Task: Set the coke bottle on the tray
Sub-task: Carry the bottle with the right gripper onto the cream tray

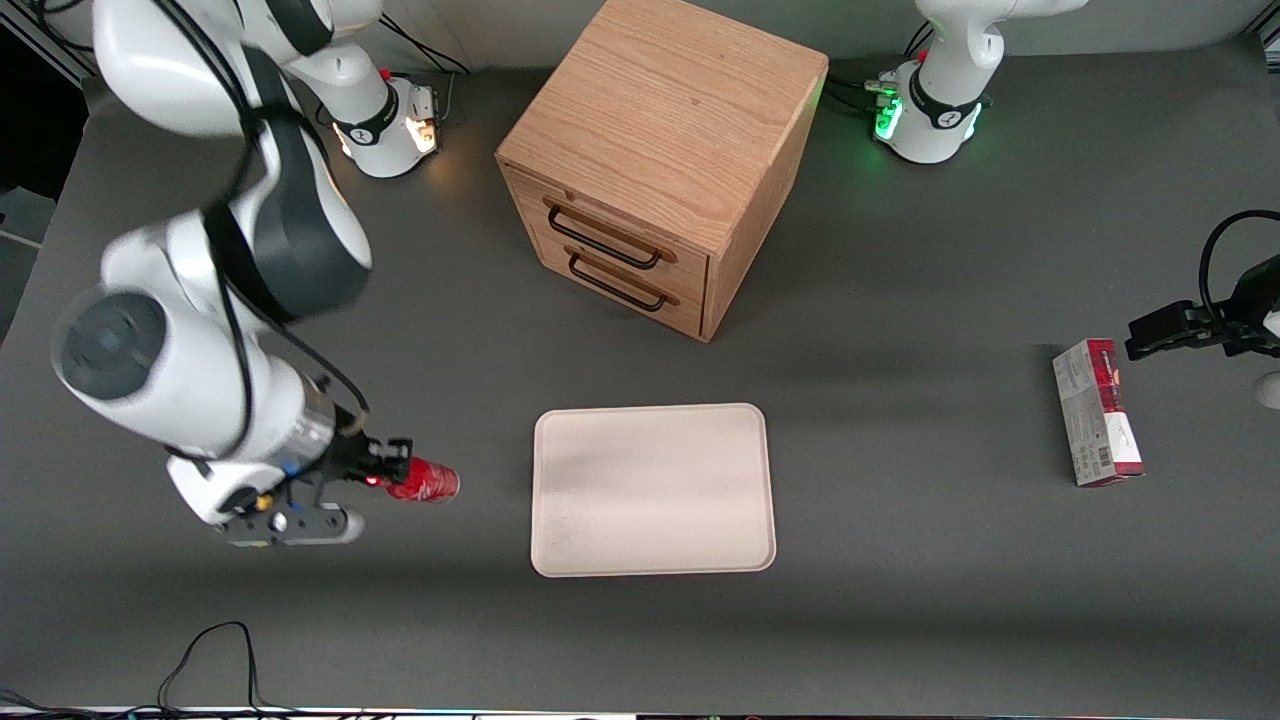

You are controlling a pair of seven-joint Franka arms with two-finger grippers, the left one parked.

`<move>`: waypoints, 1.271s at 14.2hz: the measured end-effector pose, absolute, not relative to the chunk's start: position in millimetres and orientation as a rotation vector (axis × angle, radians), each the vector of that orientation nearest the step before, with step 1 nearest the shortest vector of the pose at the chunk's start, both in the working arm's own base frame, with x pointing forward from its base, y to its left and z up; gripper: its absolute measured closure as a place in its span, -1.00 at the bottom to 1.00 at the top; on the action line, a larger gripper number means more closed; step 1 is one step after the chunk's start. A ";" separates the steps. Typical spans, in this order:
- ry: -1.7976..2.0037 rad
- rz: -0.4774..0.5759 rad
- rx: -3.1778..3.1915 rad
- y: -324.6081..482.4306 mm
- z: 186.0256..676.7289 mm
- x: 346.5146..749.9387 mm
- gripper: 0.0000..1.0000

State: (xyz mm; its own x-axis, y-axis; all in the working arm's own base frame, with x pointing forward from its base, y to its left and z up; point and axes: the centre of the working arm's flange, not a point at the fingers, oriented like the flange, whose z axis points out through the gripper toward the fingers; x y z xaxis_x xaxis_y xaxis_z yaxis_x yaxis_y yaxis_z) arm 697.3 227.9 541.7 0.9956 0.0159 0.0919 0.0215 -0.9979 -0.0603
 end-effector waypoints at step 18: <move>-0.296 -0.202 -3.023 345.1 344.2 720.6 0.37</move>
State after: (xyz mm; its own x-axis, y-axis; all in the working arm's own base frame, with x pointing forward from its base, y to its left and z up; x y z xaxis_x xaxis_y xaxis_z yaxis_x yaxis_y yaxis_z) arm 720.6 345.1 344.2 0.9723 0.1865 0.1407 0.1993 -0.9763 -0.0837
